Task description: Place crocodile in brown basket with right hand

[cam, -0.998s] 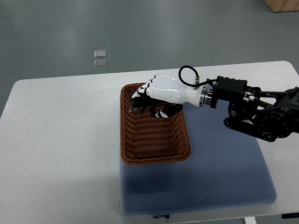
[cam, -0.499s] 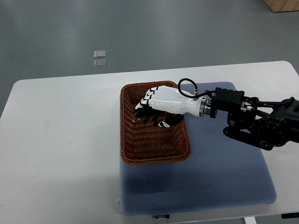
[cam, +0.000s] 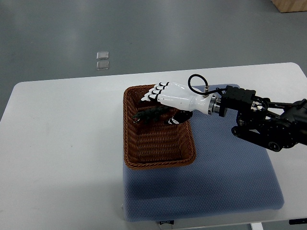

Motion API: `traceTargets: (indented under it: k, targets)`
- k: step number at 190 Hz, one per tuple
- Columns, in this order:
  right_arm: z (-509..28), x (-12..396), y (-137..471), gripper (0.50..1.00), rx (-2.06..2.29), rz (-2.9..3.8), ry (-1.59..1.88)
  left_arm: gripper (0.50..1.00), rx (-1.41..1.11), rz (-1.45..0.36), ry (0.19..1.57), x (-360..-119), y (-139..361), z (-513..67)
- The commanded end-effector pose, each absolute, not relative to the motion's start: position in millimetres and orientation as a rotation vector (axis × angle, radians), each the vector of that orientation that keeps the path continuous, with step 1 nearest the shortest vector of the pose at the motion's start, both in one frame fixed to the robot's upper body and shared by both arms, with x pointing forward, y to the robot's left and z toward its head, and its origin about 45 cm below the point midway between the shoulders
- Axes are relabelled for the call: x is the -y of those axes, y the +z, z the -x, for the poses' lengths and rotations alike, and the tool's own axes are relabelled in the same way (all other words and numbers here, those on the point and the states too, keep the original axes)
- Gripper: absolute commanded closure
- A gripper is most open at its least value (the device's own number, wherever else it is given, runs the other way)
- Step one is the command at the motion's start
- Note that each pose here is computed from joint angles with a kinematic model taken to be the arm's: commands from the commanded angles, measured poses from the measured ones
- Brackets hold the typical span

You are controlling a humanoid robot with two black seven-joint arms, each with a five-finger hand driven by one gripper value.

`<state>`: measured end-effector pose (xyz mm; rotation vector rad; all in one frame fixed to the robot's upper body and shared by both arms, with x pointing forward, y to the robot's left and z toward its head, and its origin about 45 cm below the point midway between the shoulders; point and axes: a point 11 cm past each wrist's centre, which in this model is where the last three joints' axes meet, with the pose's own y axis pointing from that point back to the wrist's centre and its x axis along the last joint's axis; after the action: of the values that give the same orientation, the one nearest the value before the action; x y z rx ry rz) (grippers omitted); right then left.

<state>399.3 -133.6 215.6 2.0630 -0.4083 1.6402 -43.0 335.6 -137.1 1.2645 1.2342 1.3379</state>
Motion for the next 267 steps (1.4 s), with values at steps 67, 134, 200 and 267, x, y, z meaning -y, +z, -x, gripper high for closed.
traceTargets:
  k: [67, 134, 200, 267]
  targets:
    - [-436, 173, 265, 0.617, 0.77, -2.191, 1.38, 0.5, -1.234, -1.265, 1.338, -336, -137, 43]
    - [-468, 270, 255, 0.617, 1.294, -2.261, 0.867, 0.5, -1.234, -1.265, 1.338, -336, -137, 43]
    - [-474, 348, 219, 0.617, 1.917, -2.253, 0.148, 0.5, -1.234, -1.265, 1.338, -336, -137, 43]
    - [-471, 373, 208, 0.605, 2.123, -2.214, -0.116, 0.5, -1.234, -1.265, 1.338, -336, -137, 43]
